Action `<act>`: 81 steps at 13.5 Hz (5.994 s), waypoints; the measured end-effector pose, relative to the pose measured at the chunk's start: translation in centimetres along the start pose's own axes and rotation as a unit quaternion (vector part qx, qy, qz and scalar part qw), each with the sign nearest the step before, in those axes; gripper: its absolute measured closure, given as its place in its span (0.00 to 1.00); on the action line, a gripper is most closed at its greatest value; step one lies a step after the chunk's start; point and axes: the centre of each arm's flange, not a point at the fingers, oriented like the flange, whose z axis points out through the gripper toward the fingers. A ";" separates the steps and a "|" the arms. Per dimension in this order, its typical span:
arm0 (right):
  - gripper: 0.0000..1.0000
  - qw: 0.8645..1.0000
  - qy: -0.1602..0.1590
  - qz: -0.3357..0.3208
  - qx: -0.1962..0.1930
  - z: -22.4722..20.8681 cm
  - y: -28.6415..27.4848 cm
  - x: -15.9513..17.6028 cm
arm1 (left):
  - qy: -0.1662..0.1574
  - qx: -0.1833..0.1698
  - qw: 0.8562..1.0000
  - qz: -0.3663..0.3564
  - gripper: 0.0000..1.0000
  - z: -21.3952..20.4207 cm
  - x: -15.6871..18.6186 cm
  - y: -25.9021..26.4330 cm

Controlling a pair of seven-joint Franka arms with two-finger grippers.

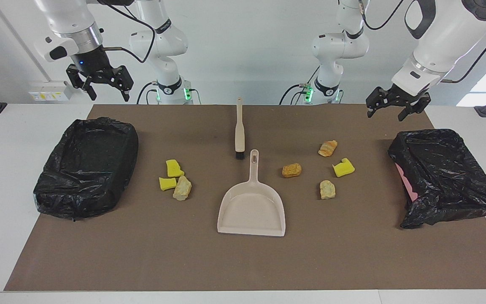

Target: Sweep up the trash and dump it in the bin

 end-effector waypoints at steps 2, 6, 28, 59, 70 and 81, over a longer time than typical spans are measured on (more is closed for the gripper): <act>0.00 1.000 0.000 0.000 0.000 0.0 0.0 0.0 | 0.000 0.000 1.000 0.000 0.00 0.0 0.0 0.0; 0.00 1.000 0.000 0.000 0.000 0.0 0.0 0.0 | 0.000 0.000 1.000 0.000 0.00 0.0 0.0 0.0; 0.00 1.000 -0.011 -0.016 0.000 0.7 0.0 -0.6 | -0.005 0.000 1.000 0.004 0.00 0.2 0.0 0.5; 0.00 0.999 -0.032 -0.028 0.002 2.4 0.0 -2.5 | -0.010 -0.026 0.999 0.023 0.00 27.1 -16.2 41.9; 0.00 0.999 -0.044 -0.029 0.002 3.6 0.0 -3.2 | -0.027 -0.010 1.000 0.010 0.49 29.7 -17.8 43.6; 0.00 0.999 -0.043 -0.033 0.004 3.6 -0.4 -3.6 | -0.031 -0.006 1.000 0.000 0.74 30.1 -17.5 43.3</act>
